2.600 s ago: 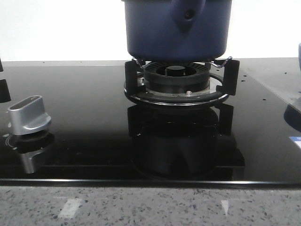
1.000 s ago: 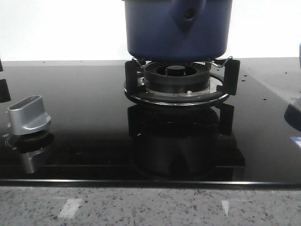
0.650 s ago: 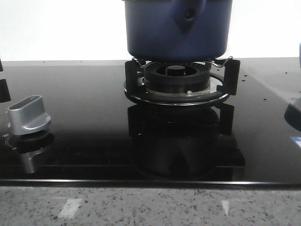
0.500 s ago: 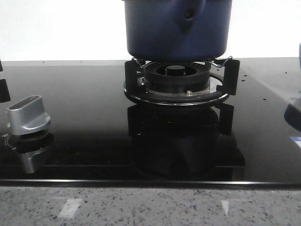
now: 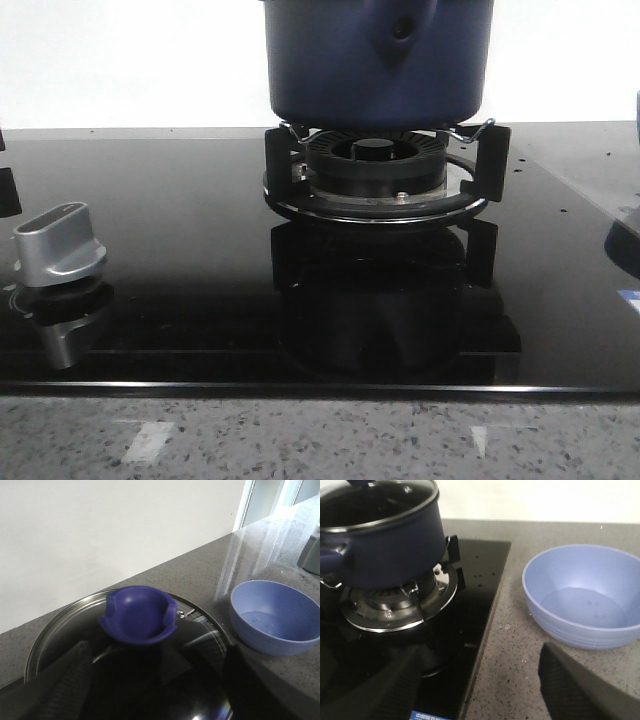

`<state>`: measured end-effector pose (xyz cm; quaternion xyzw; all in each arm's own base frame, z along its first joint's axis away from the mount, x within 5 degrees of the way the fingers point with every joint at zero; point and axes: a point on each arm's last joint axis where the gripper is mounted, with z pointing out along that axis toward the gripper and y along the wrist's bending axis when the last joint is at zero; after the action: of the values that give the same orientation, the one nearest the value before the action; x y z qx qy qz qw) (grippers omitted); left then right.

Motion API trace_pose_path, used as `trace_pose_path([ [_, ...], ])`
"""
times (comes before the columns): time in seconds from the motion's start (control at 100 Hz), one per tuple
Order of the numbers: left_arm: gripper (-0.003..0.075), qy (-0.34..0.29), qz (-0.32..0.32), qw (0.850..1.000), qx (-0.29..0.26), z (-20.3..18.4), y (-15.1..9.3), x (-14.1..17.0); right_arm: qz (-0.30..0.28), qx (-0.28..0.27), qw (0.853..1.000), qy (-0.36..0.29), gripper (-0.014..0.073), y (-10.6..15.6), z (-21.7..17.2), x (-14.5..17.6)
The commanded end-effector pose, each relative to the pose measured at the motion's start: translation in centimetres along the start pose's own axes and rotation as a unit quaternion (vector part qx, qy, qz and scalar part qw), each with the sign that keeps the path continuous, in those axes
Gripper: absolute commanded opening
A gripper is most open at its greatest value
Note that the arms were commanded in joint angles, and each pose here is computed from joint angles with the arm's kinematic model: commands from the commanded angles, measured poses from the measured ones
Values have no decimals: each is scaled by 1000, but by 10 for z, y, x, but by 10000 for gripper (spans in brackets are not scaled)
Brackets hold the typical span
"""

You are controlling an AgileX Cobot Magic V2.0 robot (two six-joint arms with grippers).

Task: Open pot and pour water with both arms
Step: 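Lift the glass lid up off the saucepan with the left gripper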

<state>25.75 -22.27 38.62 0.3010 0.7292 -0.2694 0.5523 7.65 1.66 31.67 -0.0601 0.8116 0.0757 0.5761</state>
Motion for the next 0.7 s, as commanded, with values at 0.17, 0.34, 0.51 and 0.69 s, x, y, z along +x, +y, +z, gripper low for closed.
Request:
trace_pose_path([
  [0.17, 484, -51, -4, 999, -12, 7, 2, -26, -7, 10, 1000, -12, 455, -2, 19, -36],
  [0.34, 484, -58, -30, 998, 10, 8, 18, -32, -7, 11, 1000, 3, 455, -3, 27, -36],
  [0.51, 484, -97, -39, 989, 108, -6, 45, -39, -16, 16, 1000, 4, 455, -4, 27, -36],
  [0.69, 484, -92, -16, 987, 127, -4, 54, -33, -16, 16, 1000, 3, 455, -4, 27, -36],
])
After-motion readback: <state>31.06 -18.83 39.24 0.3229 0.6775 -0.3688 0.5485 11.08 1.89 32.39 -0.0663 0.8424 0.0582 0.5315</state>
